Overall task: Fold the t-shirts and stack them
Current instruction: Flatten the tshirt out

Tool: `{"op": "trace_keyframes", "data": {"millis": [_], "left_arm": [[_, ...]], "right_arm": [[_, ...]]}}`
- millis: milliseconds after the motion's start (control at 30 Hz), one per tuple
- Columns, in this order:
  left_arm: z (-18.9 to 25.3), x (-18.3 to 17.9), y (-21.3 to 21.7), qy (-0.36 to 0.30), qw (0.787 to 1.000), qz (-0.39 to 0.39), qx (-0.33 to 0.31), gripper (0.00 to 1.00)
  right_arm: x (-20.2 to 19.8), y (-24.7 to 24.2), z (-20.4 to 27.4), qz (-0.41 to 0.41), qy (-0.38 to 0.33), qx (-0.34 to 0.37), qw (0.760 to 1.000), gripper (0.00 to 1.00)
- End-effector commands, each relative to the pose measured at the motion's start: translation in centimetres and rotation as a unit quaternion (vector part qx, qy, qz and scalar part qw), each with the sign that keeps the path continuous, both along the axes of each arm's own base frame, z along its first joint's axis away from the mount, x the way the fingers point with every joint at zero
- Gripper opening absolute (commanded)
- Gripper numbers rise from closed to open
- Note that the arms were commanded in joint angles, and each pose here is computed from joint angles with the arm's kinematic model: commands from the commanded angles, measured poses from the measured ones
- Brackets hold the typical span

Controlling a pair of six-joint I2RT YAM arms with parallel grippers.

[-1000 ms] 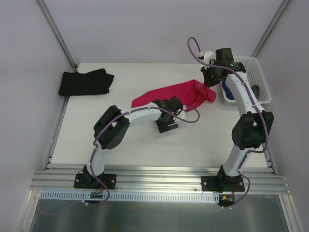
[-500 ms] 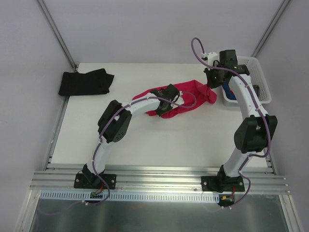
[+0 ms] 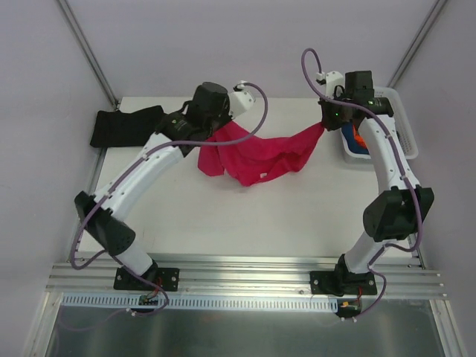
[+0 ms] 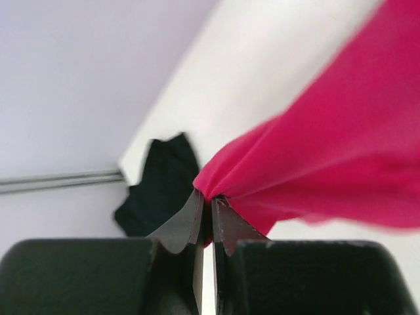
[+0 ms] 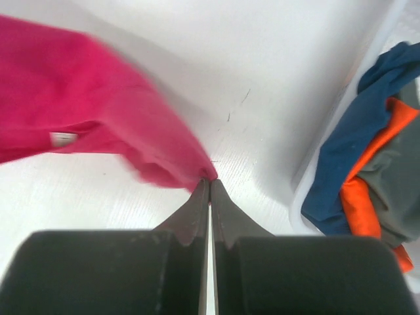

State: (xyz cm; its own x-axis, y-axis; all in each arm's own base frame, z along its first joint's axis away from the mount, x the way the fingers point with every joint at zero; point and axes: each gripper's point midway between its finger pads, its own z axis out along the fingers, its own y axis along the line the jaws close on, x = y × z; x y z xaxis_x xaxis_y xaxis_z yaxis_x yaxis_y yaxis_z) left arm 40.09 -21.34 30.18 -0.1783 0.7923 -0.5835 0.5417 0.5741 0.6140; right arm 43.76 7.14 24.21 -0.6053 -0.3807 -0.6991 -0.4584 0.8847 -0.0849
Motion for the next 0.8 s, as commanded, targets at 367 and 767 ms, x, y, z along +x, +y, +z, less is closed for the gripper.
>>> {"op": "trace_keyframes", "data": {"millis": [367, 767], "left_arm": [[6.8, -2.8, 7.5, -0.086, 0.995, 0.026, 0.05, 0.07], [0.0, -2.4, 5.8, 0.005, 1.0, 0.027, -0.009, 0.25]], "right_arm": [[-6.7, -1.1, 22.0, -0.053, -0.244, 0.142, 0.958, 0.01], [-8.4, -0.6, 20.4, -0.055, -0.221, 0.165, 0.96, 0.01]]}}
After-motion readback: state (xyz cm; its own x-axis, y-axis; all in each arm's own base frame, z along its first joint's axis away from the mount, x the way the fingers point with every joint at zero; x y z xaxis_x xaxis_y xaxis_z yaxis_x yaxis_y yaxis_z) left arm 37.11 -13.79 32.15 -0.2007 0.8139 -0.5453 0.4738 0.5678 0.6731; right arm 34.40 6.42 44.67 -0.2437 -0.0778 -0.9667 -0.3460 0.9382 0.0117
